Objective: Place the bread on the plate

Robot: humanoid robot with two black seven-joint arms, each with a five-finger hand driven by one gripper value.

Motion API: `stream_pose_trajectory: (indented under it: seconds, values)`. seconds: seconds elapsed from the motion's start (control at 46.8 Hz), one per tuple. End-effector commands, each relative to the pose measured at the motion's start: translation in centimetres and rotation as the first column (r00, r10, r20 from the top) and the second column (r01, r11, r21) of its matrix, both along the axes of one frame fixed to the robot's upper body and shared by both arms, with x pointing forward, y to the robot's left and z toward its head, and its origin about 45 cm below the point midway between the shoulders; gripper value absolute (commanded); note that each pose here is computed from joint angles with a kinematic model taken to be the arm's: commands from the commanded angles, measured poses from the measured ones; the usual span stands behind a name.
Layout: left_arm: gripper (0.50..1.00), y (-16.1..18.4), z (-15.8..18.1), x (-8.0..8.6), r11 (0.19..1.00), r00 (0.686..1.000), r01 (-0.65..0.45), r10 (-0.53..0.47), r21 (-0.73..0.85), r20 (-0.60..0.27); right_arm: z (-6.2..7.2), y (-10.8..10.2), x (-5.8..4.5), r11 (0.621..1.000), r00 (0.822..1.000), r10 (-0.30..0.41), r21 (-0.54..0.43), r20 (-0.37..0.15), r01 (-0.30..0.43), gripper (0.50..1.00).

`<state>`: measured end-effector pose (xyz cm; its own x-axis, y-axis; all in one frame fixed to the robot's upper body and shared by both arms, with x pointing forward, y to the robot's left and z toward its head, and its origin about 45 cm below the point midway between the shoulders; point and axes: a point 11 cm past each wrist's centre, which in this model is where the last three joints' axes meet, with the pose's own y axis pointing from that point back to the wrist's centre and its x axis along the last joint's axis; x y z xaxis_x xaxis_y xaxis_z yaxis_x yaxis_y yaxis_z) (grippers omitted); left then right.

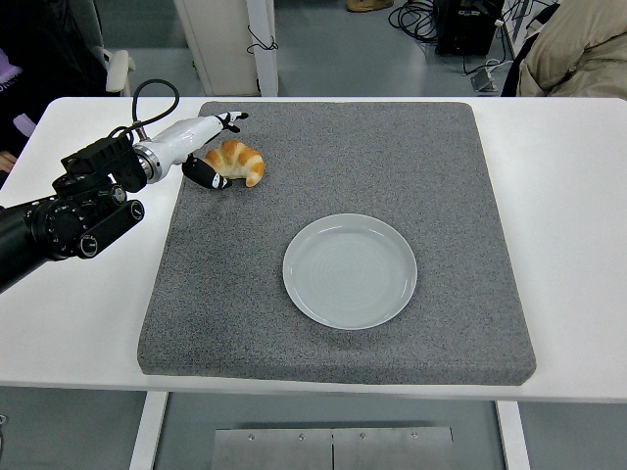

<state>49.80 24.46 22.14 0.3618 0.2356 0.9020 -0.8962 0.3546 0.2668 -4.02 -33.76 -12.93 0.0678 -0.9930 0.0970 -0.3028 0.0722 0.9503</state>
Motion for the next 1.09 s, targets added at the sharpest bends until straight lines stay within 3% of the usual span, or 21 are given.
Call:
stream_pose_trajectory:
  seconds: [0.0, 0.15, 0.427, 0.791, 1.068]
  values:
    - [0.887, 0.2, -0.2, 0.0, 1.000, 1.000, -0.002, 0.002, 0.005, -0.003, 0.0, 0.0, 0.0, 1.000, 1.000, 0.000, 0.001, 0.000, 0.000, 1.000]
    - [0.875, 0.2, -0.4, -0.1, 1.000, 1.000, -0.001, 0.001, 0.007, -0.008, 0.0, 0.0, 0.0, 1.000, 1.000, 0.000, -0.001, 0.000, 0.000, 1.000]
    - [0.807, 0.0, -0.5, -0.2, 1.000, 1.000, 0.003, -0.003, 0.007, -0.011, 0.0, 0.0, 0.0, 1.000, 1.000, 0.000, -0.001, 0.000, 0.000, 1.000]
    - [0.772, 0.0, -1.3, -0.5, 1.000, 1.000, 0.003, -0.002, 0.006, -0.025, 0.0, 0.0, 0.0, 1.000, 1.000, 0.000, -0.001, 0.000, 0.000, 1.000]
    - [0.634, 0.1, -1.3, -0.5, 1.000, 1.000, 0.001, -0.001, 0.007, -0.025, 0.0, 0.0, 0.0, 1.000, 1.000, 0.000, 0.001, 0.000, 0.000, 1.000]
